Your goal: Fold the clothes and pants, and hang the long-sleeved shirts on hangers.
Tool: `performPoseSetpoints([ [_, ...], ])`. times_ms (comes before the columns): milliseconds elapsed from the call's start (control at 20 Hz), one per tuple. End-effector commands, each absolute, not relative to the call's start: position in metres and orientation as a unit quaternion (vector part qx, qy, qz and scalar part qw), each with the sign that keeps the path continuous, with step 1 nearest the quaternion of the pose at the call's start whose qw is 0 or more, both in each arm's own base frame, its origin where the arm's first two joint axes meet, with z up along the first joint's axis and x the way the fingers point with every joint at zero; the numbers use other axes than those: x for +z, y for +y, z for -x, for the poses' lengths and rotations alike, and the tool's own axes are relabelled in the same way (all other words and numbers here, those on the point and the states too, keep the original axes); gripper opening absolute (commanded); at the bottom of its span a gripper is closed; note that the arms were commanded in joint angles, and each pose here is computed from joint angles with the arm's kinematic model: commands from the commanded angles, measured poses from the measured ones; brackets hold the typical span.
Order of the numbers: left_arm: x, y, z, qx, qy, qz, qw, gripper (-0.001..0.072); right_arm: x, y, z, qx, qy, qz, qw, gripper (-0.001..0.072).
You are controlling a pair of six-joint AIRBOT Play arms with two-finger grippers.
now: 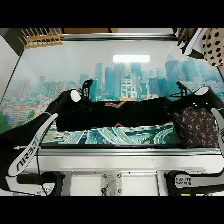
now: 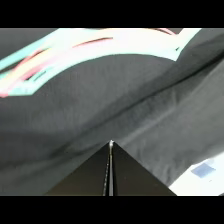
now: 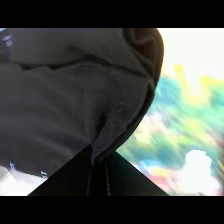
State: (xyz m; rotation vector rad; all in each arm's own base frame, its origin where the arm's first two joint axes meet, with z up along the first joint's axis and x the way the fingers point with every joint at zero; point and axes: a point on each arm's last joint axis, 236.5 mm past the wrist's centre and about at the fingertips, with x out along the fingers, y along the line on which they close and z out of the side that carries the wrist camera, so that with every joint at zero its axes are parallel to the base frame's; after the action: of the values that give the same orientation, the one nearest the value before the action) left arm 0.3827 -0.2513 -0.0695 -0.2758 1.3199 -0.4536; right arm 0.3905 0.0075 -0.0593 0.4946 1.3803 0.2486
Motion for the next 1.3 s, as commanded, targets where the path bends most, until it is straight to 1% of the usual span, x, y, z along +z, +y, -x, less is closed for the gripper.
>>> performPoseSetpoints([
  [0,-0.078,-0.308,-0.387,-0.249,0.61,0.108,0.744,0.0008,-0.005,-0.021,-0.375,0.075,0.649,-0.151,0.742,0.0011],
  [100,-0.079,-0.343,-0.39,-0.277,0.605,0.092,0.741,0.0008,0.029,-0.014,-0.38,0.077,0.639,-0.139,0.753,0.001],
  [300,-0.097,-0.395,-0.376,-0.317,0.622,0.057,0.714,0.0008,0.089,0.02,-0.392,0.098,0.615,-0.118,0.773,0.001],
  [500,-0.118,-0.422,-0.36,-0.338,0.641,0.032,0.688,0.0008,0.131,0.064,-0.402,0.132,0.583,-0.091,0.796,0.001],
  [600,-0.125,-0.424,-0.359,-0.334,0.647,0.034,0.685,0.0008,0.147,0.082,-0.404,0.145,0.569,-0.084,0.805,0.001],
  [800,-0.122,-0.422,-0.364,-0.33,0.644,0.04,0.689,0.0008,0.163,0.113,-0.402,0.17,0.556,-0.072,0.811,0.001],
  [950,-0.104,-0.414,-0.378,-0.328,0.632,0.05,0.7,0.0008,0.167,0.137,-0.396,0.182,0.556,-0.074,0.808,0.001],
  [1100,-0.067,-0.393,-0.407,-0.32,0.605,0.072,0.726,0.0008,0.169,0.164,-0.391,0.196,0.555,-0.079,0.805,0.001],
  [1250,-0.025,-0.349,-0.443,-0.298,0.576,0.098,0.755,0.0008,0.174,0.197,-0.386,0.213,0.544,-0.088,0.807,0.0011],
])
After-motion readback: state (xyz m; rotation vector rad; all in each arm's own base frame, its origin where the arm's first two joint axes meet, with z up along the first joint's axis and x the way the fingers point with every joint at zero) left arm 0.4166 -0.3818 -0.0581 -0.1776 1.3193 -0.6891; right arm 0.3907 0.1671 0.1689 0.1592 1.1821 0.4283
